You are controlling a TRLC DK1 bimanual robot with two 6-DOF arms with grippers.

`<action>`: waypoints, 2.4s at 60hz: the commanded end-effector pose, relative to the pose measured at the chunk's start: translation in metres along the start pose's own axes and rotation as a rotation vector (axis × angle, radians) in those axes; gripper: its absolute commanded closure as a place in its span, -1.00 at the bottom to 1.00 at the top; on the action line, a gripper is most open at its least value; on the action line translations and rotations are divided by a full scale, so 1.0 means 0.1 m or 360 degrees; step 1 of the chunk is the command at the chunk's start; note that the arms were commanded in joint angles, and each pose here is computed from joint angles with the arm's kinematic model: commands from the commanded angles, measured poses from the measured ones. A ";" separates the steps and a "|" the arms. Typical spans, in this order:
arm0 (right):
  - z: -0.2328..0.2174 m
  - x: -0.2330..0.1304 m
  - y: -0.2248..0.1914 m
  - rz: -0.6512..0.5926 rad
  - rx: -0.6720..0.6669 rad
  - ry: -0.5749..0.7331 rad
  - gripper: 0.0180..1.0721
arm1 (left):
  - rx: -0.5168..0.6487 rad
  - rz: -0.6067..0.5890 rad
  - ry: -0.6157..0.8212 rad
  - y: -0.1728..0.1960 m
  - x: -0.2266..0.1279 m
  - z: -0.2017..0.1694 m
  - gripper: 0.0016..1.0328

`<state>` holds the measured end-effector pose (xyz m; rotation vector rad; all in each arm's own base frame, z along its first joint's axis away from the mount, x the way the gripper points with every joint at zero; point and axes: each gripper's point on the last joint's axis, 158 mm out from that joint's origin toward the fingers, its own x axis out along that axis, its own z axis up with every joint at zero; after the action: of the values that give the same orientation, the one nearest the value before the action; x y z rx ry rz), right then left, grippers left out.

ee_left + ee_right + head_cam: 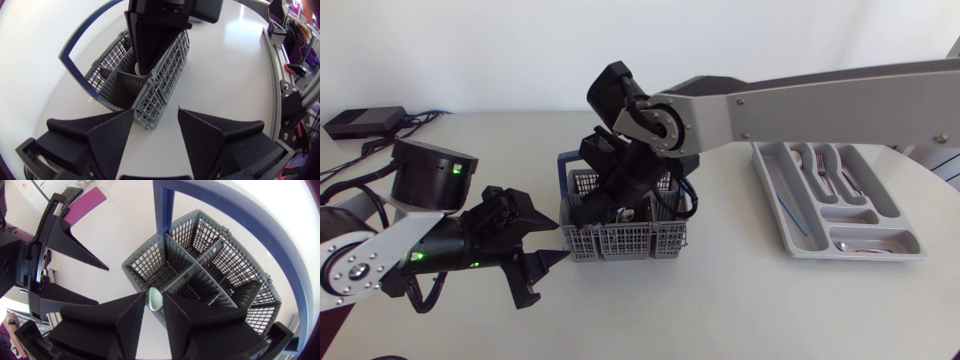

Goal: Sort the cutlery from the basket into the organizer compartments.

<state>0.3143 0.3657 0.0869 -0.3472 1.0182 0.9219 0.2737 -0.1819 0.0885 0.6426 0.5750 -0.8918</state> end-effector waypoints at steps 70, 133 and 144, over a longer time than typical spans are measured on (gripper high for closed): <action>0.35 -1.21 0.31 0.0436 0.0155 -0.0268 0.89 | -0.0022 -0.0049 -0.0039 -0.17 0.02 0.00 -0.19; -2.24 -2.47 -1.93 -0.0627 0.0722 0.0023 0.89 | 0.0049 -0.0032 -0.0042 -0.19 0.09 0.20 -0.19; -2.86 -2.45 -2.49 -0.0967 0.0743 0.0168 0.89 | 0.0039 -0.0006 -0.0041 -0.13 0.06 0.19 -0.19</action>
<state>0.3026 -0.0654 0.1389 -0.2432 1.0498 0.1364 0.2607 -0.2050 0.0849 0.6703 0.5531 -0.9377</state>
